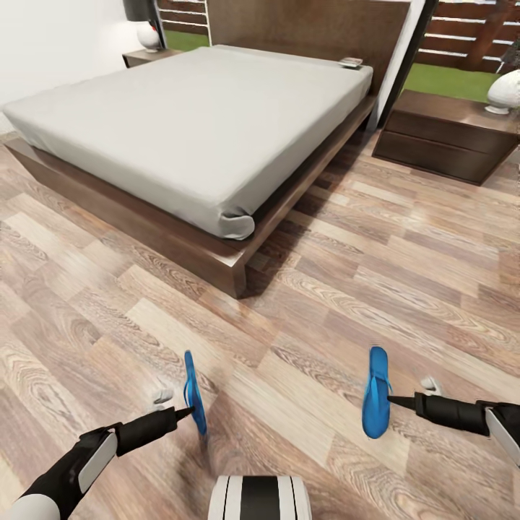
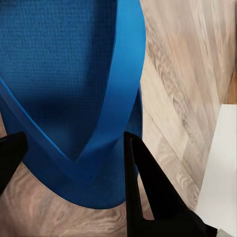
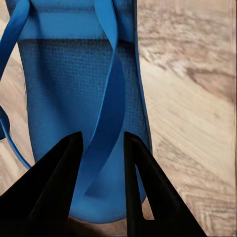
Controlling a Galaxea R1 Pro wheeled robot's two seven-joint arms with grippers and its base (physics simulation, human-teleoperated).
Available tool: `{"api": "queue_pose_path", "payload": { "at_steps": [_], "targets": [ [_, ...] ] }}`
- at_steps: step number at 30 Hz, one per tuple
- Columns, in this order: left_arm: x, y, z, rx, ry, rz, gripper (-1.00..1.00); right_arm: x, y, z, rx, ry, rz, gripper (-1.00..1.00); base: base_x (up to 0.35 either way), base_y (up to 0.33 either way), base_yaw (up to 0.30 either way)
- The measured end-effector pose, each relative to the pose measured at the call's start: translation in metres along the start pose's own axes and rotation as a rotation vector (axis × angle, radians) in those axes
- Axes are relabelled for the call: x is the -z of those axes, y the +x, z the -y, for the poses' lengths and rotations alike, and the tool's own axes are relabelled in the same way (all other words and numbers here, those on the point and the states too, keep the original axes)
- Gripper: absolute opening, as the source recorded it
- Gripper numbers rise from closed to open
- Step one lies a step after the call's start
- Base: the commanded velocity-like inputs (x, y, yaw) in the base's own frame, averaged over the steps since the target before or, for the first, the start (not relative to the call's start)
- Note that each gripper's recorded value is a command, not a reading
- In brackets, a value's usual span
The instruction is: In the bedroom, move the book from the bed onto either nightstand, and place the two sandals side by side next to the bed.
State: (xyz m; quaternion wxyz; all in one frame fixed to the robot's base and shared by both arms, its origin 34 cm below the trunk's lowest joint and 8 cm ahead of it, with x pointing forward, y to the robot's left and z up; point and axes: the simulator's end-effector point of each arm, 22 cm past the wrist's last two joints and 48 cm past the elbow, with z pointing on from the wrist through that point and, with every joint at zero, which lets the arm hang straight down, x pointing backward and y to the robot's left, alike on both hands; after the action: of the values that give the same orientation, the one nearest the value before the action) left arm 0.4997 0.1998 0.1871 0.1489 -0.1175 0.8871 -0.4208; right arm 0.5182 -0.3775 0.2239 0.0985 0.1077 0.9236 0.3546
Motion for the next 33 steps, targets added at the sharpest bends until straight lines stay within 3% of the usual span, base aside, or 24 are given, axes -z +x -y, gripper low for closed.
{"api": "queue_pose_path", "payload": {
  "at_steps": [4, 6, 33],
  "targets": [
    [0.003, -0.006, 0.007, -0.013, 0.009, 0.010, -1.00, 0.005, 0.014, 0.010, -0.055, 0.014, -0.007, -1.00, 0.000, 0.000, 0.000],
    [0.003, -0.009, 0.011, -0.018, 0.012, 0.014, -1.00, 0.007, 0.013, 0.008, -0.057, 0.012, 0.000, -1.00, 0.000, 0.000, 0.000],
    [0.019, -0.042, 0.056, -0.096, 0.052, 0.075, -1.00, 0.034, -0.017, -0.031, 0.010, -0.022, 0.078, -1.00, 0.000, 0.000, 0.000]
  ]
}}
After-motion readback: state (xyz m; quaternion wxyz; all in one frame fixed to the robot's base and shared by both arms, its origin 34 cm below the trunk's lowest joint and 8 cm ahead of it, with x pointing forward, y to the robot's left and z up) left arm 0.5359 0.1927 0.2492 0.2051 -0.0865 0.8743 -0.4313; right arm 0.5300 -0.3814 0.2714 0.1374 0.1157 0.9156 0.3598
